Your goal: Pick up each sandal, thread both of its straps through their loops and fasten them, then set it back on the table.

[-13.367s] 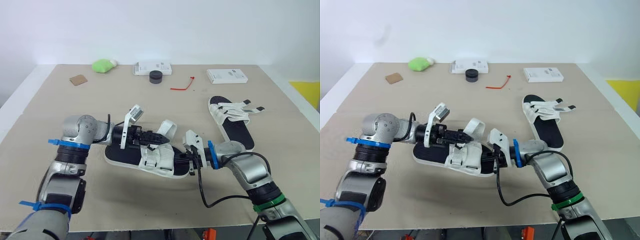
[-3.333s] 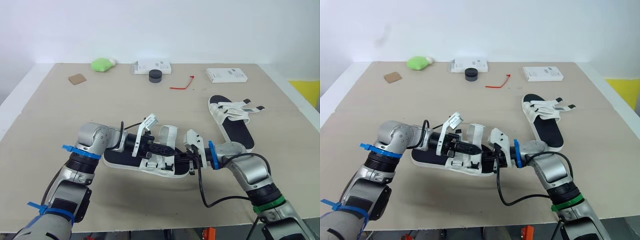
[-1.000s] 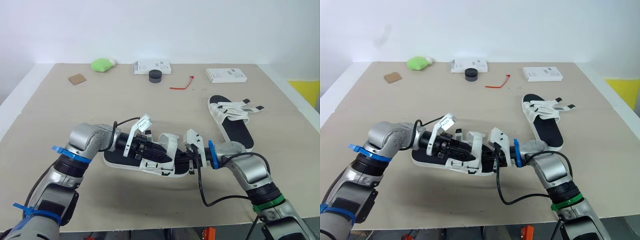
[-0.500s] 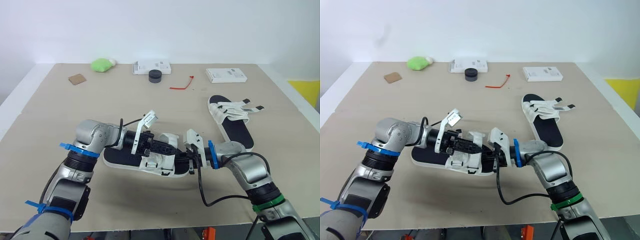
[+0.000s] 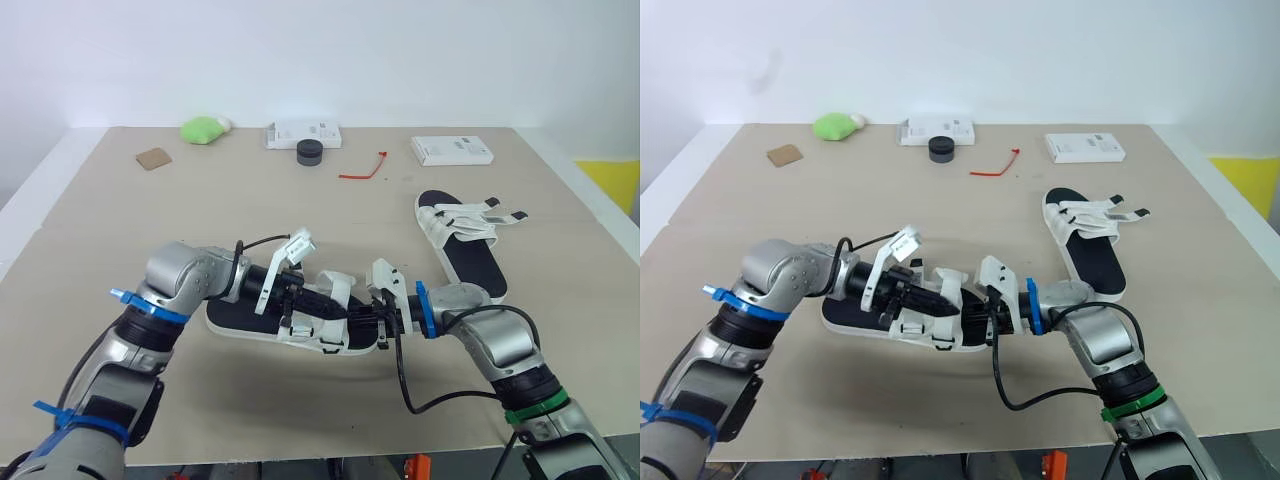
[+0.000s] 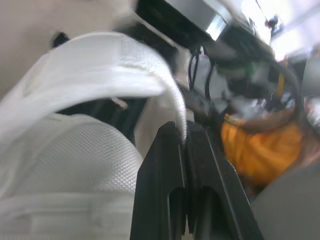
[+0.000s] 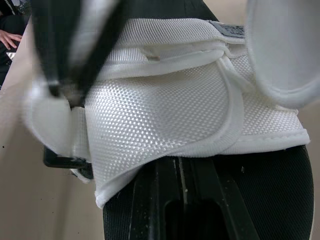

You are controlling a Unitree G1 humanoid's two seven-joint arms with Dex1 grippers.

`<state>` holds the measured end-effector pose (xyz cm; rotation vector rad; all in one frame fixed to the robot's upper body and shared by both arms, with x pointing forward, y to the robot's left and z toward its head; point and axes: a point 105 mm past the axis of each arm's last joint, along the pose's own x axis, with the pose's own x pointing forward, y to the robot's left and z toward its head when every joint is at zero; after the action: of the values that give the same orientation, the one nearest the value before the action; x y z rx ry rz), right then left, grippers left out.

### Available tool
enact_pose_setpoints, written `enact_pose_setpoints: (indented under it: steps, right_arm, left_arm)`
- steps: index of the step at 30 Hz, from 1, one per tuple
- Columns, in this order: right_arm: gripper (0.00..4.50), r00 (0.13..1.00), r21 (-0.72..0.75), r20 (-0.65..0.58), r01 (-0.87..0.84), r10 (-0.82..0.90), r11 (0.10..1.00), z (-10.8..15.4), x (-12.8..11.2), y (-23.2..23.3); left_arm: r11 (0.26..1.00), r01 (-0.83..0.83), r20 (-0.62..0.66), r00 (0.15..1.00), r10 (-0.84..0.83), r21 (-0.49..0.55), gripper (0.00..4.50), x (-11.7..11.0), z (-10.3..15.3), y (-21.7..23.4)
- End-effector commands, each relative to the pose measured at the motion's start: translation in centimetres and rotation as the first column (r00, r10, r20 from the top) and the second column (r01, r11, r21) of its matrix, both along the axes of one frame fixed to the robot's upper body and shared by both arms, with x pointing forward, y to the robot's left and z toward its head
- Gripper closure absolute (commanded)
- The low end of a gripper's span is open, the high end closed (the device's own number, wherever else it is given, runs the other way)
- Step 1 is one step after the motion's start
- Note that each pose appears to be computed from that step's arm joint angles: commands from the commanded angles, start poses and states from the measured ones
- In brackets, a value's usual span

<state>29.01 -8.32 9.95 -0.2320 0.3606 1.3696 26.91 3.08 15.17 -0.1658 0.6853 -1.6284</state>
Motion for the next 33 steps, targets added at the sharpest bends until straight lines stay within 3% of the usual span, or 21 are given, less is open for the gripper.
enact_pose_setpoints:
  steps: [1, 8, 12, 18, 27, 33]
  right_arm:
    - [4.50, 0.995, -0.071, -0.068, 0.067, -0.072, 0.995, -2.4, 0.1, -1.1]
    - [4.50, 0.995, -0.071, -0.071, 0.070, -0.075, 0.995, -2.5, 0.1, -1.1]
    - [4.50, 0.994, -0.070, -0.072, 0.071, -0.076, 0.995, -2.5, 0.1, -1.0]
    - [4.50, 0.994, -0.067, -0.074, 0.074, -0.079, 0.995, -2.6, 0.0, -1.0]
    - [4.50, 0.994, -0.061, -0.073, 0.080, -0.084, 0.995, -2.4, 0.0, -1.0]
    - [4.50, 0.994, -0.060, -0.074, 0.080, -0.085, 0.995, -2.4, 0.1, -1.0]
  left_arm:
    - [0.994, 0.081, 0.085, 0.993, -0.087, 0.069, 4.48, -1.2, -1.9, 0.3]
    - [0.992, 0.105, 0.165, 0.980, -0.115, 0.070, 4.48, -1.1, -2.5, 0.1]
    - [0.999, -0.044, 0.210, 0.977, 0.038, 0.024, 4.48, 1.6, -2.2, -1.4]
    - [0.988, -0.152, 0.181, 0.972, 0.153, -0.021, 4.48, 3.6, -1.6, -2.0]
    - [0.996, -0.088, 0.218, 0.973, 0.079, 0.031, 4.48, 2.5, -2.7, -1.7]
    - [0.999, 0.017, 0.165, 0.986, -0.010, -0.040, 4.48, 0.7, -1.2, -1.7]
